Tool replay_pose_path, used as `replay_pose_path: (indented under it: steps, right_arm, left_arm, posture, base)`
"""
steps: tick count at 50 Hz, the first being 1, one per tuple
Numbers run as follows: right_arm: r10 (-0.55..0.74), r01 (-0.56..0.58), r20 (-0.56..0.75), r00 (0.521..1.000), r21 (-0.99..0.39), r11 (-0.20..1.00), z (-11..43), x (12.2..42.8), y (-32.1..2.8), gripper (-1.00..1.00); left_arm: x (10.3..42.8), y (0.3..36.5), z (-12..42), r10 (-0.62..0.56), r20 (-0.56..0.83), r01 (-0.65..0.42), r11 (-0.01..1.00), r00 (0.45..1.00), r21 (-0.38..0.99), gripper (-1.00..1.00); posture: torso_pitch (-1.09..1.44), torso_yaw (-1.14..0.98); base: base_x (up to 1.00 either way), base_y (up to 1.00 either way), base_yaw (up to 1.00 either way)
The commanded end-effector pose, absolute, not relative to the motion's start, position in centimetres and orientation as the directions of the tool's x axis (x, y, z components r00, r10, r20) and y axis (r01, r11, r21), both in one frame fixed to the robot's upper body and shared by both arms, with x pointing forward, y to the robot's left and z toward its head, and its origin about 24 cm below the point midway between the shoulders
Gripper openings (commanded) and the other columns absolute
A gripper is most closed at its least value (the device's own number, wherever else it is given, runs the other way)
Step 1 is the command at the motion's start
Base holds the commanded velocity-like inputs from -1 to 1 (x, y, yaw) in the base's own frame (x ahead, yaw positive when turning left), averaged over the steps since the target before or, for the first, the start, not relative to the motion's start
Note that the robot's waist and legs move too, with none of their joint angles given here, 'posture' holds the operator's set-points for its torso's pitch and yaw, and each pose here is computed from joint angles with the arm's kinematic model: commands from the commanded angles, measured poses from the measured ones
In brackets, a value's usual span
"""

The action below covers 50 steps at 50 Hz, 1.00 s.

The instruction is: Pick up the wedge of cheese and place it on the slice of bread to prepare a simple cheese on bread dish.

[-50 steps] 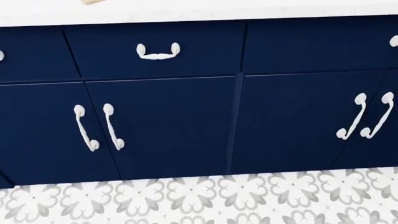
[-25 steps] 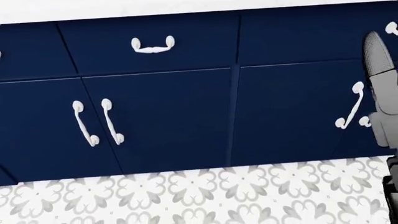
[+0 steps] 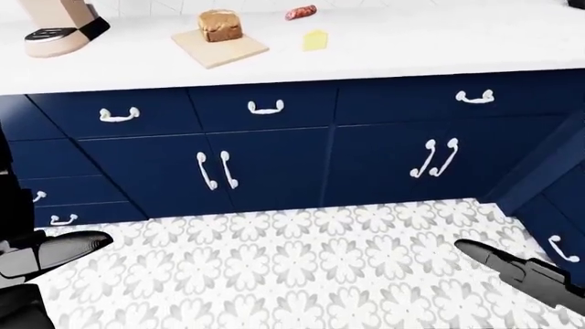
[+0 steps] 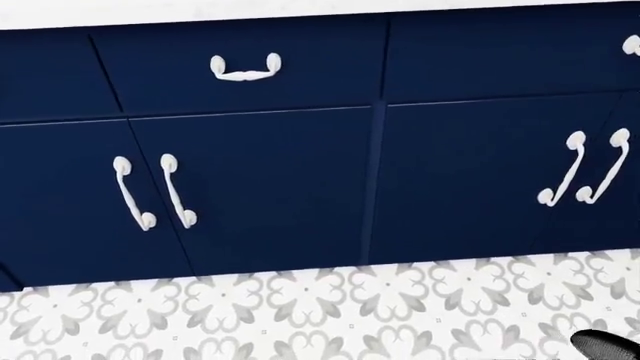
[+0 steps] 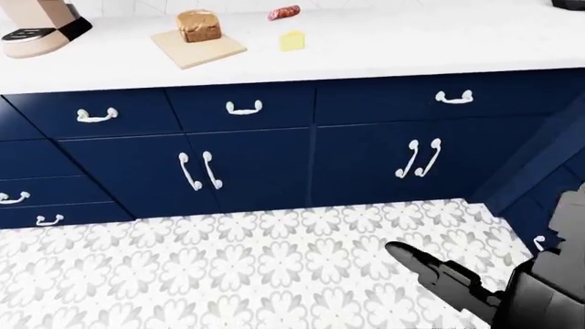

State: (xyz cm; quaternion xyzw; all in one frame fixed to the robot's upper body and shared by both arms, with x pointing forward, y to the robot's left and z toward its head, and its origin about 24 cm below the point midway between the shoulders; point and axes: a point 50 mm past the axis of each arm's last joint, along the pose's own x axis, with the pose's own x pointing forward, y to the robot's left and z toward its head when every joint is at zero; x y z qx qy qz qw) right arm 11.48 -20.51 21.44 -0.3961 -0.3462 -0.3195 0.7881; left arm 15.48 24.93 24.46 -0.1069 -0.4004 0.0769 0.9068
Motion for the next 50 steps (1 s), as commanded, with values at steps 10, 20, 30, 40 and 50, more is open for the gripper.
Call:
replay_pose_path:
  steps: [10, 20, 30, 40, 50]
  right_arm:
    - [-0.234, 0.822, 0.840, 0.490, -0.356, 0.443, 22.3, 10.6, -20.9, 1.00]
    - [-0.410, 0.767, 0.781, 0.471, -0.133, 0.628, 21.9, 9.6, -23.8, 1.00]
    - [-0.507, 0.686, 0.699, 0.505, 0.032, 0.727, 21.3, 9.3, -25.4, 1.00]
    - [-0.459, 0.662, 0.693, 0.556, -0.035, 0.749, 21.3, 10.6, -24.5, 1.00]
    - [-0.413, 0.633, 0.676, 0.610, -0.102, 0.768, 21.2, 11.6, -23.8, 1.00]
  left_arm:
    - [14.9, 24.6, 25.3, 0.201, 0.753, -0.038, 0.973, 0.626, -0.228, 1.00]
    - [14.9, 24.6, 25.3, 0.202, 0.755, -0.039, 0.973, 0.624, -0.228, 1.00]
    - [14.9, 24.6, 25.3, 0.201, 0.755, -0.039, 0.973, 0.624, -0.227, 1.00]
    - [14.8, 24.5, 25.3, 0.198, 0.759, -0.042, 0.975, 0.621, -0.220, 1.00]
    - [14.8, 24.5, 25.3, 0.198, 0.759, -0.042, 0.975, 0.620, -0.219, 1.00]
  posture:
    - [0.00, 0.00]
    - [0.00, 0.00]
    - [0.00, 0.00]
    - [0.00, 0.00]
    - [0.00, 0.00]
  base:
    - [0.00, 0.00, 0.00]
    - [0.00, 0.00, 0.00]
    - [0.00, 0.00, 0.00]
    - [0.00, 0.00, 0.00]
    - [0.00, 0.00, 0.00]
